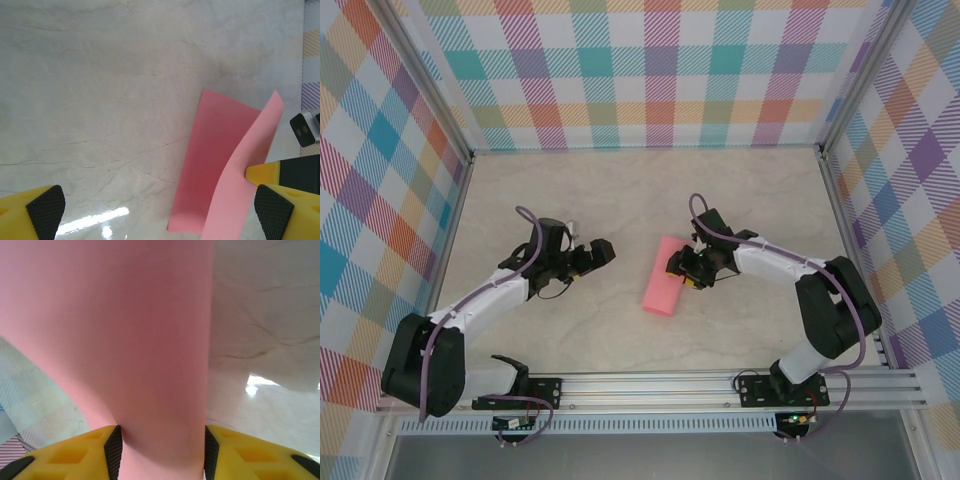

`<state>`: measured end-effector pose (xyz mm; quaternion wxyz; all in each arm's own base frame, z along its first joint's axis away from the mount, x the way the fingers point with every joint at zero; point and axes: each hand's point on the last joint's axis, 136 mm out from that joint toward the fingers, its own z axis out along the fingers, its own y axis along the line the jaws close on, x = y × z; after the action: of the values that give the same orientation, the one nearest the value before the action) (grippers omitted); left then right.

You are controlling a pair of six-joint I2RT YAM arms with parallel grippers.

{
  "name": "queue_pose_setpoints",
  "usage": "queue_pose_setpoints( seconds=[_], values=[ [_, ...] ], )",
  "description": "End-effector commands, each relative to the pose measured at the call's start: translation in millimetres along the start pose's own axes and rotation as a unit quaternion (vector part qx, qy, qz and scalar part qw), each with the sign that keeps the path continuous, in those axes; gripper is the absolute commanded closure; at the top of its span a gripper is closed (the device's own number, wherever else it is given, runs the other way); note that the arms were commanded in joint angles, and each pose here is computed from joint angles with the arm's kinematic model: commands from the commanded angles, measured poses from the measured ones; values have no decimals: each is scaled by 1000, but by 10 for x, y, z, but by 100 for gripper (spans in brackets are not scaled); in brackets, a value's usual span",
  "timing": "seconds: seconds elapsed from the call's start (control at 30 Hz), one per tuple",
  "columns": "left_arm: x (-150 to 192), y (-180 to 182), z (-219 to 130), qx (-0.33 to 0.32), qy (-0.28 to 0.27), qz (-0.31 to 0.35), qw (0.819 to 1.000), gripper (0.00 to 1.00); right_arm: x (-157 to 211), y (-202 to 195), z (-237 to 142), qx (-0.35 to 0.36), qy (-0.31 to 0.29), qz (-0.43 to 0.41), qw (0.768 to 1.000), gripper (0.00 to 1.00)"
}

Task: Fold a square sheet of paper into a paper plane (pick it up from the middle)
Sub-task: Fold the square sheet of paper in half at the center of the table.

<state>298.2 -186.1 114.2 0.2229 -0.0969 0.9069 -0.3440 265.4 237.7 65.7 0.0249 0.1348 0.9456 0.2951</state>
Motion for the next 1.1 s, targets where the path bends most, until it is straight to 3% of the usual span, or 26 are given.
queue_pose_setpoints(
  seconds=[0.0,0.2,0.47,0.67,1.07],
  values=[
    [-2,-293,102,30,10,20,999,0,-36,81,-99,-26,-9,-20,999,48],
    [157,-496,370,37,49,41,997,2,-104,-103,-44,-1,-10,-10,1000,32],
    [362,-754,756,58,111,54,991,13,-183,-45,118,-22,18,-27,999,35],
    [407,-958,943,84,128,54,987,17,-195,-58,166,-21,21,-24,999,34],
    [456,-1066,1208,112,153,31,981,66,-180,-96,164,-19,17,-17,1000,33]
  ],
)
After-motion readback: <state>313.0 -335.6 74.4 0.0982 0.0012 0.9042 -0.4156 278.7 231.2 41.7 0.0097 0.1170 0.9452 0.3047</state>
